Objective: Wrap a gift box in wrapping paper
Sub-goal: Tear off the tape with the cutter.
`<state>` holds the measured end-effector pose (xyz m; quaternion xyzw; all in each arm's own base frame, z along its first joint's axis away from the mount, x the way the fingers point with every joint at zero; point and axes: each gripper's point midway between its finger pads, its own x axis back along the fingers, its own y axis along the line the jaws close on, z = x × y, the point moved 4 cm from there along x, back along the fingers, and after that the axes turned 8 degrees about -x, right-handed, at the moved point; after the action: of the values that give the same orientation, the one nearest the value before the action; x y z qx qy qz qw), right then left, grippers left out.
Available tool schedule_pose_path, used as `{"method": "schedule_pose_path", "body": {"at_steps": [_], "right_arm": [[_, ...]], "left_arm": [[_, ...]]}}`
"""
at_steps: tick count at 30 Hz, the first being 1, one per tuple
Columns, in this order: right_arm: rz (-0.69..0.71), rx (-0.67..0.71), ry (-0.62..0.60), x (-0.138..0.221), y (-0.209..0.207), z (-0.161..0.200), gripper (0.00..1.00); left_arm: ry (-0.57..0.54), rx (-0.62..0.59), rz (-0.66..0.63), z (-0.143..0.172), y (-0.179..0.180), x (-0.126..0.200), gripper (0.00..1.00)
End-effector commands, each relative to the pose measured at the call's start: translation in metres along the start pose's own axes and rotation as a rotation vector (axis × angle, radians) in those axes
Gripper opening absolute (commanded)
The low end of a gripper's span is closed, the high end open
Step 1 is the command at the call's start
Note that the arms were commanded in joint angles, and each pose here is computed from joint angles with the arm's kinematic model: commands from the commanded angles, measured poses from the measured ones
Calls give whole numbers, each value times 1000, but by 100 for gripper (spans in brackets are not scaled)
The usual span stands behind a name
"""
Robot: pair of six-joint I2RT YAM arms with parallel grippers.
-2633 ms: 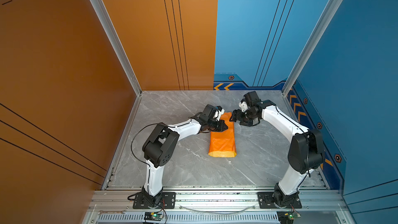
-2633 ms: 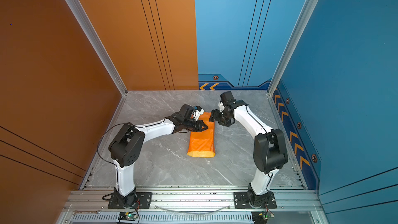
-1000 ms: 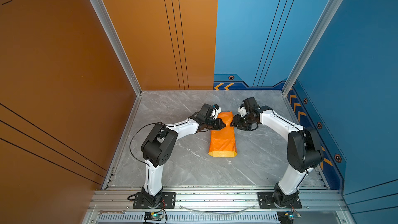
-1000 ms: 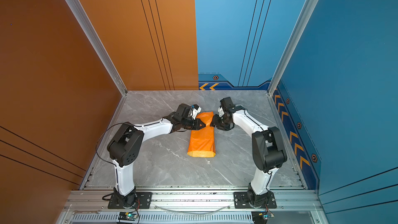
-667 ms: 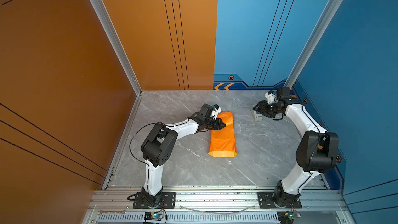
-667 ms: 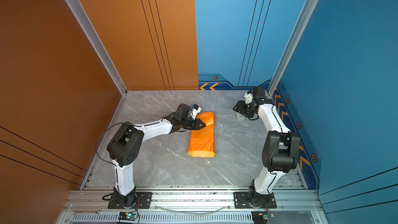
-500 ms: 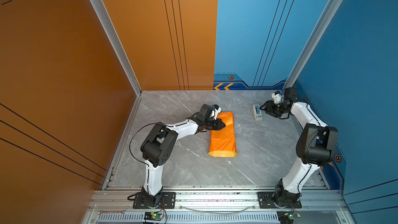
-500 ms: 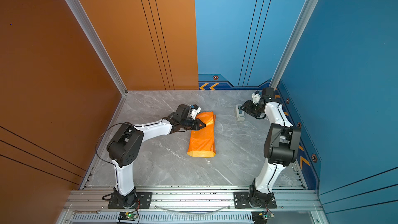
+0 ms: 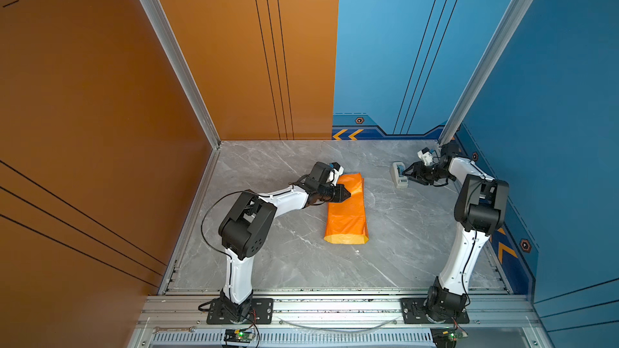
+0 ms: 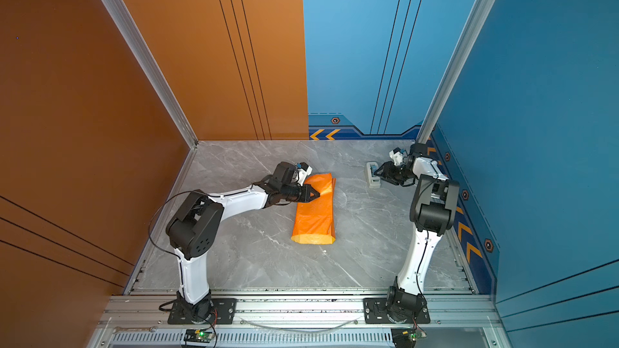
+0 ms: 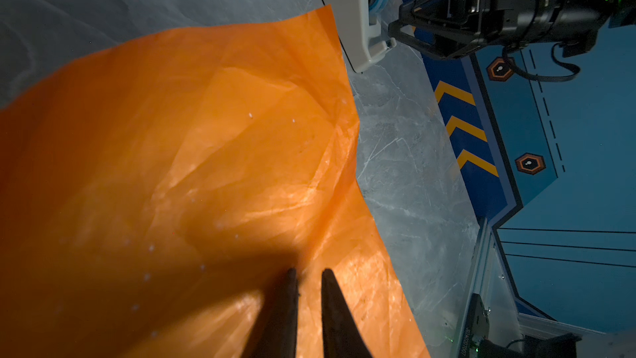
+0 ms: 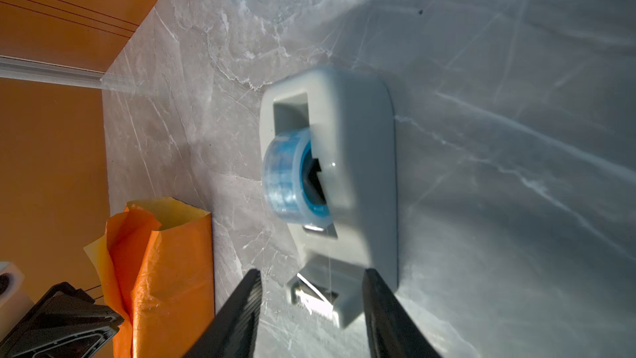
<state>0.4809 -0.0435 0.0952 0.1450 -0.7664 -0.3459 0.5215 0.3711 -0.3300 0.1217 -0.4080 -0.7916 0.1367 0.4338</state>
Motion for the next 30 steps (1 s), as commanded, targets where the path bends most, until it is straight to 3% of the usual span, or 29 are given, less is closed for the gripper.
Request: {"method": "schedule_pose_path", "body": {"at_steps": [1,15,18,22,30], "right_arm": [[-64,25,8,-1,5,-6,51],[-171,6,66,-15,8,-2,36],[-148,-4,81,-17,3,2,38],[-62,-16,81,-18,-8,2,49],[37,17,124,-18,-8,0,50]], "left_arm": [[172,109,-149,51,35,-9,17],[171,108,-159,50,37,-9,17],[172,107,-159,50,37,-9,17],[173,107,-156,50,37,-9,17],[175,109,-159,51,39,-10,17]]}}
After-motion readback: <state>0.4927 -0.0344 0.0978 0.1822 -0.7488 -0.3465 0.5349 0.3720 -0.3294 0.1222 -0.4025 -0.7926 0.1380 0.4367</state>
